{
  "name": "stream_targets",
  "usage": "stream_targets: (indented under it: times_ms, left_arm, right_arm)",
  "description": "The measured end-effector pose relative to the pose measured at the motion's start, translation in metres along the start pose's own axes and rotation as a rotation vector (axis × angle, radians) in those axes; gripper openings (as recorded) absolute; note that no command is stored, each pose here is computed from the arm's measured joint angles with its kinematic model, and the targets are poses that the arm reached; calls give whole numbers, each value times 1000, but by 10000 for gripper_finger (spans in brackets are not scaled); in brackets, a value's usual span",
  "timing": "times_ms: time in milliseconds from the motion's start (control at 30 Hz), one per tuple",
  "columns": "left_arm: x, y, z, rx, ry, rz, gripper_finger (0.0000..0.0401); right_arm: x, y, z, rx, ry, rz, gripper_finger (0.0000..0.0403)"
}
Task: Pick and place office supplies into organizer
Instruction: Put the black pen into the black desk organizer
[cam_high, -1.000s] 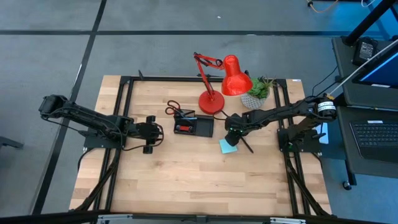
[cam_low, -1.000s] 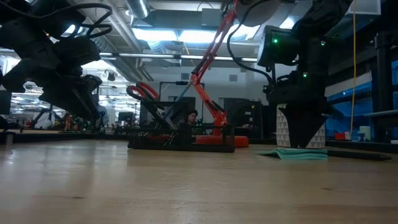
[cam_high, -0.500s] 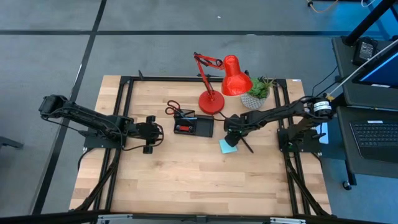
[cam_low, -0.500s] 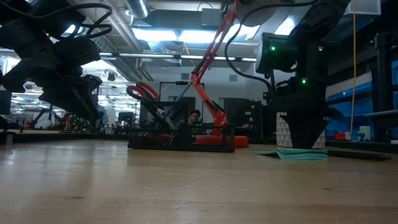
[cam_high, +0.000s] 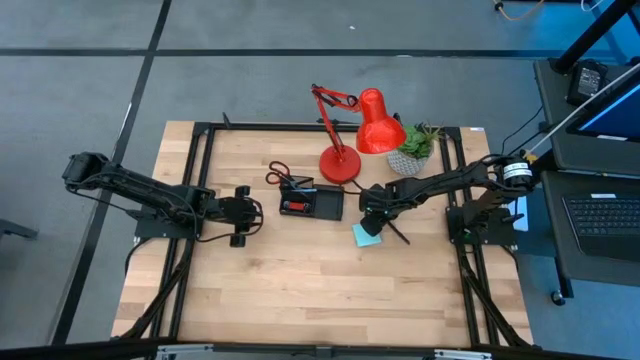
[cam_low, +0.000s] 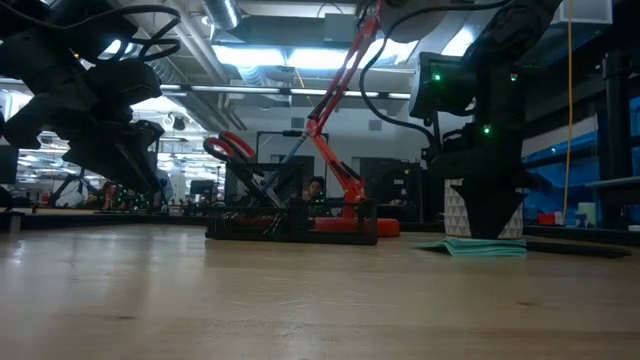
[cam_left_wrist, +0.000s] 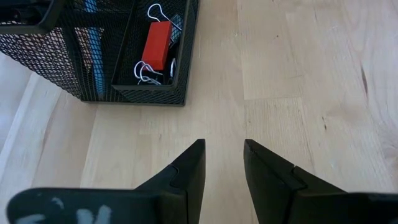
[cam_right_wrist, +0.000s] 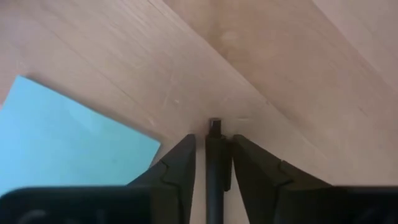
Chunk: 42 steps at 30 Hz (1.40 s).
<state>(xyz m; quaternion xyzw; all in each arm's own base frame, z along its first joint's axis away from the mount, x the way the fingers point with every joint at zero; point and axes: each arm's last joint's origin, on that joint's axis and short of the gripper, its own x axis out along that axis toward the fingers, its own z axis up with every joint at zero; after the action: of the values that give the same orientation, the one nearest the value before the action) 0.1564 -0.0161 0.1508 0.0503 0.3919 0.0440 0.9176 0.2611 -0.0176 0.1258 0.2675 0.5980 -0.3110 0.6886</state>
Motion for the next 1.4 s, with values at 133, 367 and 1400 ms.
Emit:
stream_targets:
  times_ms: [133, 367, 1400]
  left_arm:
    - [0, 0, 0, 0, 0, 0, 104]
    - [0, 0, 0, 0, 0, 0, 104]
    - [0, 0, 0, 0, 0, 0, 104]
  right_arm:
    - [0, 0, 0, -1, 2, -2, 92]
    - [0, 0, 0, -2, 2, -6, 67]
    - [-22, 21, 17, -53, -52, 59, 52]
